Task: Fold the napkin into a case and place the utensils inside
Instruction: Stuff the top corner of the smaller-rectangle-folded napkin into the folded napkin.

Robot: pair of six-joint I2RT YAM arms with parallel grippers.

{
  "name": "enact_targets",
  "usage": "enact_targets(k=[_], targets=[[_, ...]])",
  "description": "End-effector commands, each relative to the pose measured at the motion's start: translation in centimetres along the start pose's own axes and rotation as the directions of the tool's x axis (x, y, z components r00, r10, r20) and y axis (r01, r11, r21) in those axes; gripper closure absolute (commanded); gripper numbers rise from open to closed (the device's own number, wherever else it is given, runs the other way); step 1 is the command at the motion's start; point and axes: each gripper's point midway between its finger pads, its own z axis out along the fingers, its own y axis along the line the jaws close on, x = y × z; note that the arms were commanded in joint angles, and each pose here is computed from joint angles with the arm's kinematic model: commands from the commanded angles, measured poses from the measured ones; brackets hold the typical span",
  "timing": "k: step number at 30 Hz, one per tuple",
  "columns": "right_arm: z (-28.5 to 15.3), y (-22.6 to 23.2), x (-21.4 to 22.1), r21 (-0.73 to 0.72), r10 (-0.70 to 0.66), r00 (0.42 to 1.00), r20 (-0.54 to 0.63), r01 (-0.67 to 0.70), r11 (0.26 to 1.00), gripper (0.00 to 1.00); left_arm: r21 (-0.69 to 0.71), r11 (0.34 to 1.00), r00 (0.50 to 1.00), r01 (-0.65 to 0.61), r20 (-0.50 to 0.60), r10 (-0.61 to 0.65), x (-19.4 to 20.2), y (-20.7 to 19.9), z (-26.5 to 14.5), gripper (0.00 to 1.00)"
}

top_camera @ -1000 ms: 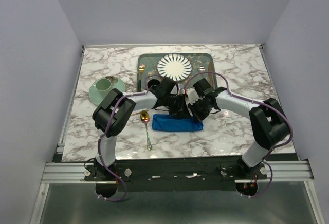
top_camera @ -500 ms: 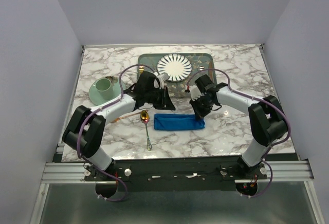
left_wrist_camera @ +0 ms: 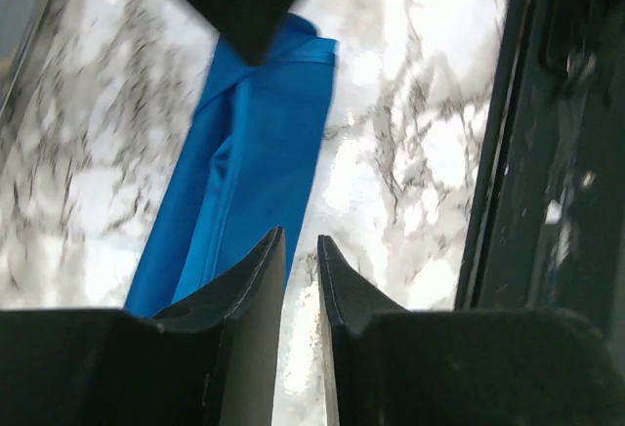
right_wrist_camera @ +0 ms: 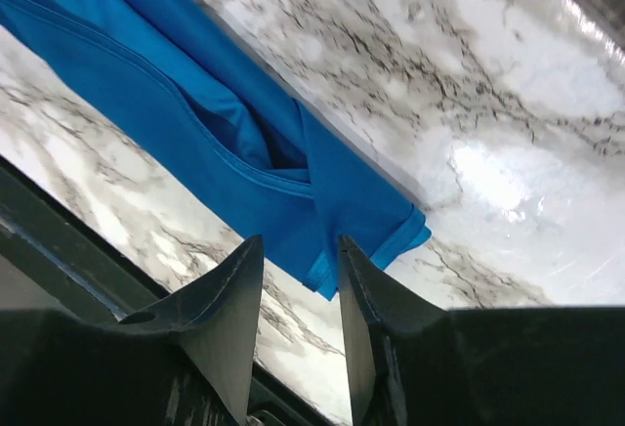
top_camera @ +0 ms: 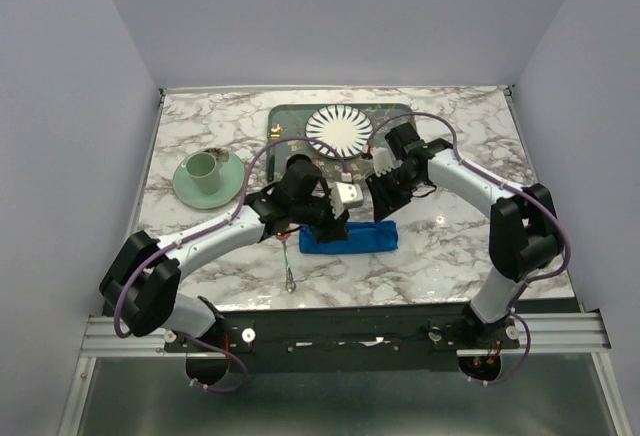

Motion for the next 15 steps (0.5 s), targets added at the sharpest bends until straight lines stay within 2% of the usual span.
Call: enact_targets(k=[1,6,15], targets=[[-0.1,1.4,-1.7,-0.098,-0.003,1.0,0.01,0.004,0.995,0.55,0.066,0.929,0.928,-0.365,-0.061,0.369,1.8,-2.0,1.8,0.67],[0.9,0.7,-3.6,-0.092,-0.007,0.999,0.04,0.011,0.996,0.58,-0.006,0.898,0.894,-0.441,-0.09,0.439,1.2,-1.5,4.4,0.66],[3.5,-0.7,-4.4,-0.078,0.015,1.0,0.016,-0.014,0.997,0.68,0.003,0.874,0.865,-0.486,-0.142,0.482,1.9,-0.3,8.0,0.7]])
